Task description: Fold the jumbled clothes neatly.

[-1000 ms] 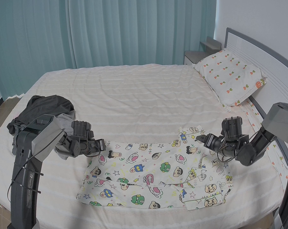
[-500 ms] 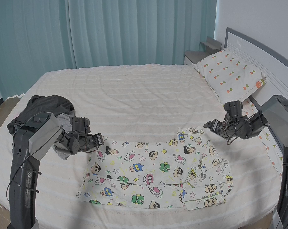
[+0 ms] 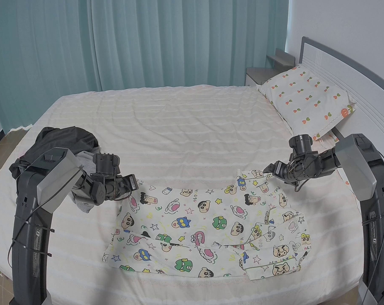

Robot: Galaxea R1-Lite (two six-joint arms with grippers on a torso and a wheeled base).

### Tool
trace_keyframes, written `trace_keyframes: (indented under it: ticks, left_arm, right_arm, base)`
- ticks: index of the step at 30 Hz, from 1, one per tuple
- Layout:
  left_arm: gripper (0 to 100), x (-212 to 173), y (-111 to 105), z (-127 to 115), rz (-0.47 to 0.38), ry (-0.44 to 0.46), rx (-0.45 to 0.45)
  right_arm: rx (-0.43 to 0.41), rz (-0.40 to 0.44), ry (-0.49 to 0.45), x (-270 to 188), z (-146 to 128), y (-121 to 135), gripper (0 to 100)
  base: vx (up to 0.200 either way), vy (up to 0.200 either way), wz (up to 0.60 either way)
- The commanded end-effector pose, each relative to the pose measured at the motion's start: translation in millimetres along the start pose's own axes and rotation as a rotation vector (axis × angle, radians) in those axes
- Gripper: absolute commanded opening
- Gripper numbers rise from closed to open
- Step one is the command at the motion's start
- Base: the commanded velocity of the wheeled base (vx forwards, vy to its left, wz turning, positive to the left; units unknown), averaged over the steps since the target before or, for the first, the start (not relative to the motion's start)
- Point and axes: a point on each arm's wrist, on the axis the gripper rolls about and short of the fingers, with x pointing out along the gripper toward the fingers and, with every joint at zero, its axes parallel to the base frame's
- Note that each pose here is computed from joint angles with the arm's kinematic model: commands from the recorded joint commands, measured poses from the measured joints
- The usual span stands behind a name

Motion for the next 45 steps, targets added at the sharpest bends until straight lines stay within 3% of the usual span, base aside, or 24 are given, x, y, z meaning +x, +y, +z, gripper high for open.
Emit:
trace_keyframes:
  ticks: [1,15,16,22,27,36,45]
  left_arm:
    - [0,-3.4,-3.2,4.3,-0.004,-0.010,0.002]
    - [0,-3.1,-5.2,3.7,0.000,-0.011,0.005]
    - [0,-3.1,-5.0,3.3,0.001,-0.010,0.005]
    - [0,-4.3,-4.9,2.7,0.008,0.008,0.002]
    - [0,-9.0,-7.7,6.0,0.012,0.022,0.002]
    - [0,-21.1,-12.3,16.0,0.055,0.009,0.002]
    - [0,-28.8,-11.9,12.7,0.065,0.029,0.001]
  right_arm:
    - [-0.007,-0.004,0.027,22.5,-11.5,-3.5,100]
    - [-0.029,0.003,0.081,33.7,-8.8,7.6,100]
    - [-0.028,0.010,0.086,34.5,-8.6,8.7,0]
    - [-0.020,0.013,0.108,37.5,-8.8,9.7,0]
    - [0.062,-0.016,0.142,42.2,-14.0,0.9,0]
    - [0.189,0.000,0.093,28.8,2.3,5.6,0]
    - [0.235,0.050,0.051,2.6,24.6,17.9,0]
  base:
    - [0.000,0.000,0.00]
    - [0.000,0.000,0.00]
    - [0.000,0.000,0.00]
    - [0.000,0.000,0.00]
    - [0.000,0.000,0.00]
    - [0.000,0.000,0.00]
    - [0.000,0.000,0.00]
